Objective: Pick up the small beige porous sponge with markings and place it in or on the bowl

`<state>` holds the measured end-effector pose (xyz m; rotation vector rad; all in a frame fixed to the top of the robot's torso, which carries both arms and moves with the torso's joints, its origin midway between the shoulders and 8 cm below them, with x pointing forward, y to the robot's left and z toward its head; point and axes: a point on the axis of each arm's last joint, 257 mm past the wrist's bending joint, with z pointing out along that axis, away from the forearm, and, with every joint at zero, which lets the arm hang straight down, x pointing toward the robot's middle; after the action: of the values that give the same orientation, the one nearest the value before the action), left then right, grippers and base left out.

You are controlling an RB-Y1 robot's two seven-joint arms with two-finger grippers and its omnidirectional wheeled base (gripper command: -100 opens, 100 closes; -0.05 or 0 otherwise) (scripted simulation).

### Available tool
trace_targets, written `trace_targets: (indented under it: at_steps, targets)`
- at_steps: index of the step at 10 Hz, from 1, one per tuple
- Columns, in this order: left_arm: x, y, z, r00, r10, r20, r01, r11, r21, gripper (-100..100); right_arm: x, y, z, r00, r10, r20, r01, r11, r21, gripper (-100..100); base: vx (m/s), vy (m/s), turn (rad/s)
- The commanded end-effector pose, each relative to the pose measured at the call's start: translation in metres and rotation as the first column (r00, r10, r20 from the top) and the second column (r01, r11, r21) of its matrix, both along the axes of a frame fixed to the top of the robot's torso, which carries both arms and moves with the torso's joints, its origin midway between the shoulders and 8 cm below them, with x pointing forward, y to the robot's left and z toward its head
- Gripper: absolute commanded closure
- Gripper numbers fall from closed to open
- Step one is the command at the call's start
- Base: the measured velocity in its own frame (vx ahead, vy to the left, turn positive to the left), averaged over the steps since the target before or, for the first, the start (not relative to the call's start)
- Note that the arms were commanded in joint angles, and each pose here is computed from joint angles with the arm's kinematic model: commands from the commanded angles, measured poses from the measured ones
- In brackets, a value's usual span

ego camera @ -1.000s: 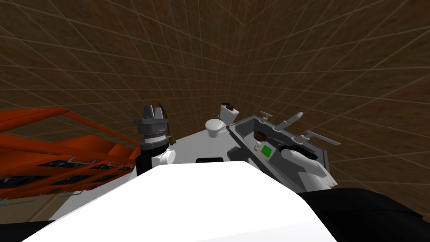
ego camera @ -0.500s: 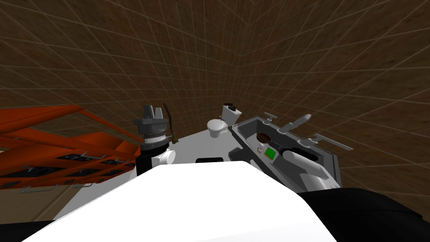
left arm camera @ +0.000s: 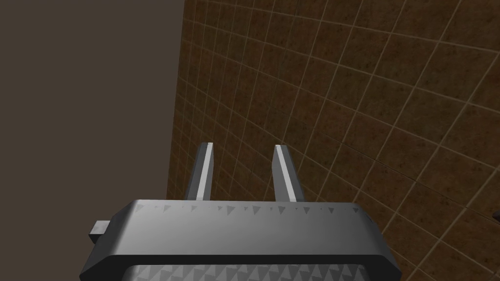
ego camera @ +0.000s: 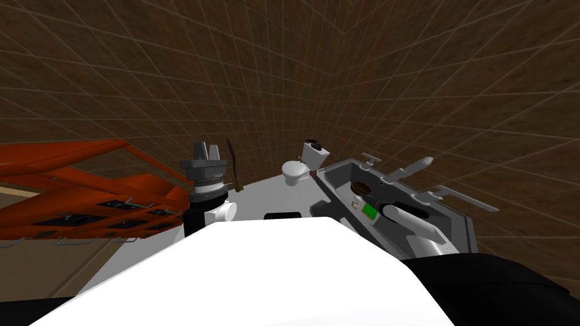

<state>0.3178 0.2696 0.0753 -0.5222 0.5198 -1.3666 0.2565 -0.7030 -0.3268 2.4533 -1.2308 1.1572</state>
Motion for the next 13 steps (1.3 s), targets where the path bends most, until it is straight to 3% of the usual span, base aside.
trace_targets:
  at_steps: [1, 3, 7, 8, 9, 10, 13]
  targets:
    - [0.0, 0.0, 0.0, 1.0, 0.0, 0.0, 0.0, 1.0, 0.0, 0, -0.018, 0.003, -0.021, 0.998, -0.06, -0.028, 0.063, 0.994, 0.085, -100, 0.014, 0.044, 0.088]
    - [0.0, 0.0, 0.0, 1.0, 0.0, 0.0, 0.0, 1.0, 0.0, 0, -0.027, 0.005, -0.03, 0.994, -0.101, -0.04, 0.105, 0.985, 0.135, -100, 0.012, 0.027, 0.032]
    - [0.0, 0.0, 0.0, 1.0, 0.0, 0.0, 0.0, 1.0, 0.0, 0, -0.061, 0.022, -0.069, 0.975, -0.189, -0.115, 0.214, 0.941, 0.264, -100, 0.019, 0.029, 0.076]
    - [0.0, 0.0, 0.0, 1.0, 0.0, 0.0, 0.0, 1.0, 0.0, 0, -0.054, 0.015, -0.062, 0.979, -0.178, -0.097, 0.197, 0.949, 0.244, -100, 0.006, 0.007, 0.008]
    - [0.0, 0.0, 0.0, 1.0, 0.0, 0.0, 0.0, 1.0, 0.0, 0, -0.055, 0.014, -0.062, 0.979, -0.18, -0.099, 0.199, 0.948, 0.247, 0, 0.0, 0.0, 0.0]
    - [0.0, 0.0, 0.0, 1.0, 0.0, 0.0, 0.0, 1.0, 0.0, 0, -0.053, 0.008, -0.063, 0.979, -0.176, -0.099, 0.196, 0.951, 0.24, -100, 0.013, 0.013, -0.045]
    - [0.0, 0.0, 0.0, 1.0, 0.0, 0.0, 0.0, 1.0, 0.0, 0, -0.05, -0.002, -0.064, 0.98, -0.172, -0.099, 0.191, 0.954, 0.233, -100, 0.025, 0.021, -0.042]
